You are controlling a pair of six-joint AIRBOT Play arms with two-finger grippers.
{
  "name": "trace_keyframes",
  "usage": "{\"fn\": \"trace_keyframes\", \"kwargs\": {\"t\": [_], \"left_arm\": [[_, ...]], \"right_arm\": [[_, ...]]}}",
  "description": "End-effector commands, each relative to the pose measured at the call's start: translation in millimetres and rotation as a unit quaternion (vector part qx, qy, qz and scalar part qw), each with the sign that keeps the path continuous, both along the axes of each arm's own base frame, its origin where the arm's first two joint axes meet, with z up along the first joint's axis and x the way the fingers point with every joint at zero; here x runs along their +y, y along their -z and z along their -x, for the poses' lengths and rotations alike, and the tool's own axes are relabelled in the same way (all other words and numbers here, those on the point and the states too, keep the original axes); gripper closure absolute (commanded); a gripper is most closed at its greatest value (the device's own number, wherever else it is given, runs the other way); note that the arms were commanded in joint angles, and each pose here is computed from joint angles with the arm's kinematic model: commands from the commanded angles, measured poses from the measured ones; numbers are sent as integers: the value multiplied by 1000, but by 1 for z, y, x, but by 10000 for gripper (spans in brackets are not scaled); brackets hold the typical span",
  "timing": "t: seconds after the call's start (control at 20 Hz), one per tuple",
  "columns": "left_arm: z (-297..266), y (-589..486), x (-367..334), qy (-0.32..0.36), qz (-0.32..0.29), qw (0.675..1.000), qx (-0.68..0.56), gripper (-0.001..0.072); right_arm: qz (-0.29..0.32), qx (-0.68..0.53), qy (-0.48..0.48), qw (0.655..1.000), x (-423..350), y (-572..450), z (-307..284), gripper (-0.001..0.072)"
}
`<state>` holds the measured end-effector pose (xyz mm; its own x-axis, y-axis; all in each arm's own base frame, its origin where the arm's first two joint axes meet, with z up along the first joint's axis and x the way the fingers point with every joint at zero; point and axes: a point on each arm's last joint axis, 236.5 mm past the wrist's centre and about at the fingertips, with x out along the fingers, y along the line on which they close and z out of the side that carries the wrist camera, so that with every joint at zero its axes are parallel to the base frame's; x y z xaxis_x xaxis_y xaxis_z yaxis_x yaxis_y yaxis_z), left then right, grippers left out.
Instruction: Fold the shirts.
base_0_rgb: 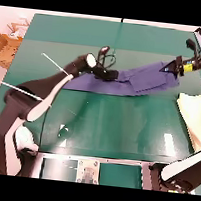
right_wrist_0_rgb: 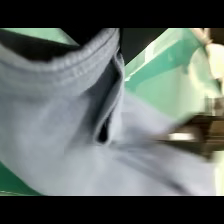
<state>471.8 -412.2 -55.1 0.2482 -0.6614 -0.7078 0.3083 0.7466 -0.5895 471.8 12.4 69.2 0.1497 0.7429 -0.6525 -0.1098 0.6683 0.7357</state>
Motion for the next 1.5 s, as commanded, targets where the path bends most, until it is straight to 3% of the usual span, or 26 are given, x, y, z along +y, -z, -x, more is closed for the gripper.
{"fn": "trace_keyframes", "kwargs": {"t": [0.0,0.35,0.5,0.65,0.9,1.1,1.3,1.35,1.4,1.45], "left_arm": [[14,21,-28,2,11,1000,10,689],[13,25,-27,-6,26,999,35,689],[11,-3,5,60,5,997,47,689],[6,-42,80,107,-56,990,74,690],[-32,-108,253,-3,-200,980,16,689],[-41,-158,321,-72,-203,976,-25,689],[-32,-162,350,-49,-221,974,-27,689],[-29,-158,353,-42,-225,973,-23,689],[-26,-152,353,-38,-225,974,-14,689],[-23,-144,354,-27,-230,973,-9,689]], "right_arm": [[-14,-26,-30,999,40,-61,21,693],[3,-58,-64,996,79,-88,34,694],[3,-55,-61,997,80,-88,34,694],[-1,-45,-42,998,84,-89,29,693],[-16,-52,-39,998,156,-95,18,693],[-24,-73,-28,997,258,-81,5,693],[-66,-88,-29,994,398,-35,9,693],[-84,-95,-15,992,434,-19,9,676],[-108,-105,8,989,469,-4,6,552],[-125,-119,22,985,495,10,7,358]]}}
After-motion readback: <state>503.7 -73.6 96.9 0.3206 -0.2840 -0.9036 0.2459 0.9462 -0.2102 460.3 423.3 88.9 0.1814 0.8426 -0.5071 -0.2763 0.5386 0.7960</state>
